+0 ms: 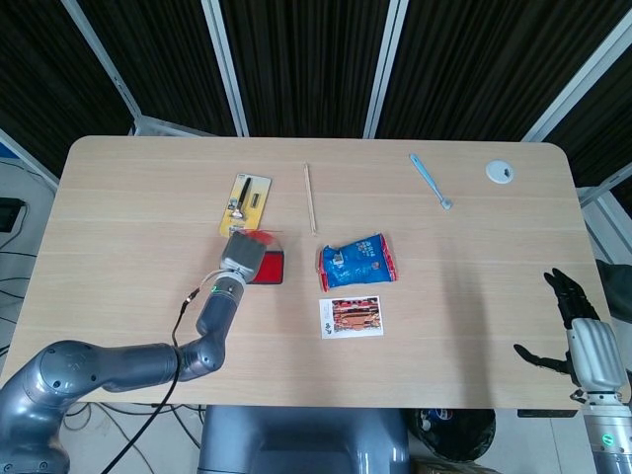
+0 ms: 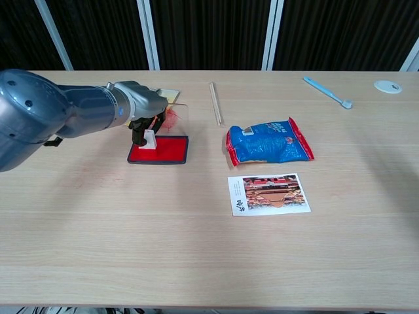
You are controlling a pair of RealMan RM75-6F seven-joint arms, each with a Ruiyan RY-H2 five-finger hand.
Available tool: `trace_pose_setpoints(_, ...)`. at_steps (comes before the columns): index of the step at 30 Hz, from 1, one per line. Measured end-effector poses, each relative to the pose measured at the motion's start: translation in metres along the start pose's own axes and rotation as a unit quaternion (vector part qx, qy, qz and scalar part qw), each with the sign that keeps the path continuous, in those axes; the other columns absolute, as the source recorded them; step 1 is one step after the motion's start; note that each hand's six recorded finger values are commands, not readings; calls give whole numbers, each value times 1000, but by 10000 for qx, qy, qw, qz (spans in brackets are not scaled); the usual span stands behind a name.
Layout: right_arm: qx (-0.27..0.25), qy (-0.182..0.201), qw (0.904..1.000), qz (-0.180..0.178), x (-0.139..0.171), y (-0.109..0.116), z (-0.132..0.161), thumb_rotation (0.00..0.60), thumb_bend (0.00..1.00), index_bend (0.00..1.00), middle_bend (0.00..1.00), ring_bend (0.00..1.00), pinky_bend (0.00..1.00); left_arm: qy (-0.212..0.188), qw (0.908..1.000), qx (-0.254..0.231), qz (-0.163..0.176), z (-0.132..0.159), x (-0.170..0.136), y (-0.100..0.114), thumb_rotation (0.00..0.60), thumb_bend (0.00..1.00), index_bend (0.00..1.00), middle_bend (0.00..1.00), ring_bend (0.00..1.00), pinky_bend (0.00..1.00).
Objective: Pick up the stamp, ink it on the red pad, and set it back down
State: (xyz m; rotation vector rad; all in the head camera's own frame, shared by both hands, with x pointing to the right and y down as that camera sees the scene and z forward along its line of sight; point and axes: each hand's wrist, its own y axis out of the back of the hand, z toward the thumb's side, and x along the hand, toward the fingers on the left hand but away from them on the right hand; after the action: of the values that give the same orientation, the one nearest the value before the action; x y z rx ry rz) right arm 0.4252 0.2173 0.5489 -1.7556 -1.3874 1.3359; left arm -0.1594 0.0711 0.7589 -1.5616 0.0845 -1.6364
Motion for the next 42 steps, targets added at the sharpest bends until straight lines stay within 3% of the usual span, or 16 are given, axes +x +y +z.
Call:
trace_pose_setpoints(14,5,7,10000,7,0,0,0,600,118,0,0,0,185,54,10000,-9,44,-5,-2,4,600,653,709,731,519,573)
trace_pose_setpoints(32,-16,-3,10000,9,0,0,0,600,118,0,0,0,185,45,10000,60,-25,-1,1,-7,600,653,709,731,519,573)
trace_pose_setpoints(42,-39,-5,10000,13,1,0,0,600,118,0,0,0,185,62,9999,2,104,-5,-4,5,600,653,709,731,519,573)
